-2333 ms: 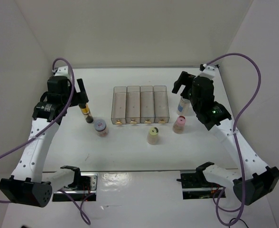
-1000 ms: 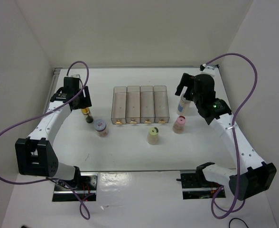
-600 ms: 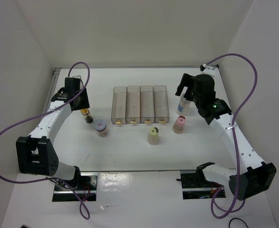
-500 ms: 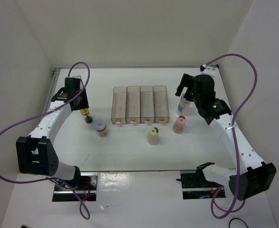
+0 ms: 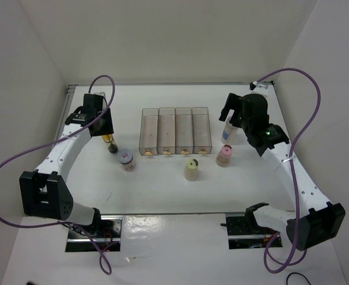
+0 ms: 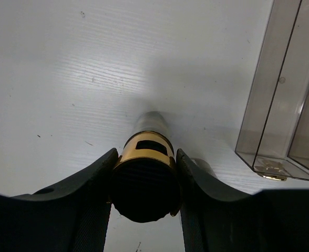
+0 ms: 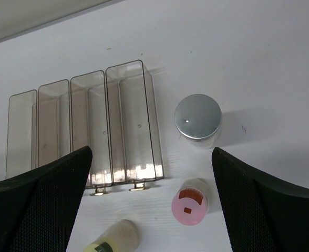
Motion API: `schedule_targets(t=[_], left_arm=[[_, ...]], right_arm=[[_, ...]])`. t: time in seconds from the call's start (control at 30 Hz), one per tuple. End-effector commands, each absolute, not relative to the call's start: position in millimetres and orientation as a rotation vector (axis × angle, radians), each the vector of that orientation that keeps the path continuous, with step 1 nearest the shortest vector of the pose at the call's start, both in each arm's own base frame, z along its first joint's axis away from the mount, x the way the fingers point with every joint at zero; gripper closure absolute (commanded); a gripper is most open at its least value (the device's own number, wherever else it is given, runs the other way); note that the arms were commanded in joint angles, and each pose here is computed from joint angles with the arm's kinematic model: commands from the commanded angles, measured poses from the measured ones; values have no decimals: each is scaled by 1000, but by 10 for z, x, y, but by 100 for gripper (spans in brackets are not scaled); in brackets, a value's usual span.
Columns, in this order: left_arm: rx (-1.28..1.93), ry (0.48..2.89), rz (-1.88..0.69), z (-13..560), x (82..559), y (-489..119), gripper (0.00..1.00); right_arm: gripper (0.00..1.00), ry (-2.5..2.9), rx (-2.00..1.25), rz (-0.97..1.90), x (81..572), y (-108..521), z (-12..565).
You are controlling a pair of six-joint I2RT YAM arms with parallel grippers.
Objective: Organize the condiment bottles
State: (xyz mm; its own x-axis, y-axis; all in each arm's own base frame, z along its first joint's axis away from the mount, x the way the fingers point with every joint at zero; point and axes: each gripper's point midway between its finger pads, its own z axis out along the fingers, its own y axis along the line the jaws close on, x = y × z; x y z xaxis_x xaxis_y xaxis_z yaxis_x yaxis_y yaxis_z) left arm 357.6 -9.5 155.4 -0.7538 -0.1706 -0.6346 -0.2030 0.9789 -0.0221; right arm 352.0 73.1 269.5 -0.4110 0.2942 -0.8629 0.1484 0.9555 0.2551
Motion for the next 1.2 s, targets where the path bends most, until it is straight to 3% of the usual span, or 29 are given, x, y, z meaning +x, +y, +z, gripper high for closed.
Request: schedule_targets(t=[0.0, 0.33, 0.6, 0.83, 1.17], left_arm=[[-244, 2303, 60, 2073, 3754, -78, 79], [-145, 2162, -105, 2849, 4076, -457, 77], [17, 2152, -143, 3028, 4325, -1087, 77], [117, 2199, -104, 2843, 4420, -1532, 76], [140, 2251, -47, 2528, 4534, -1654, 76]], right_arm=[[1, 1993, 326, 171, 3544, 722, 2702], [1, 1989, 315, 193, 3557, 759, 2696], [1, 2017, 281, 176, 3681, 802, 2652], [1, 2028, 271, 166, 3696, 803, 2612], [1, 2027, 280, 160, 3729, 777, 2598]])
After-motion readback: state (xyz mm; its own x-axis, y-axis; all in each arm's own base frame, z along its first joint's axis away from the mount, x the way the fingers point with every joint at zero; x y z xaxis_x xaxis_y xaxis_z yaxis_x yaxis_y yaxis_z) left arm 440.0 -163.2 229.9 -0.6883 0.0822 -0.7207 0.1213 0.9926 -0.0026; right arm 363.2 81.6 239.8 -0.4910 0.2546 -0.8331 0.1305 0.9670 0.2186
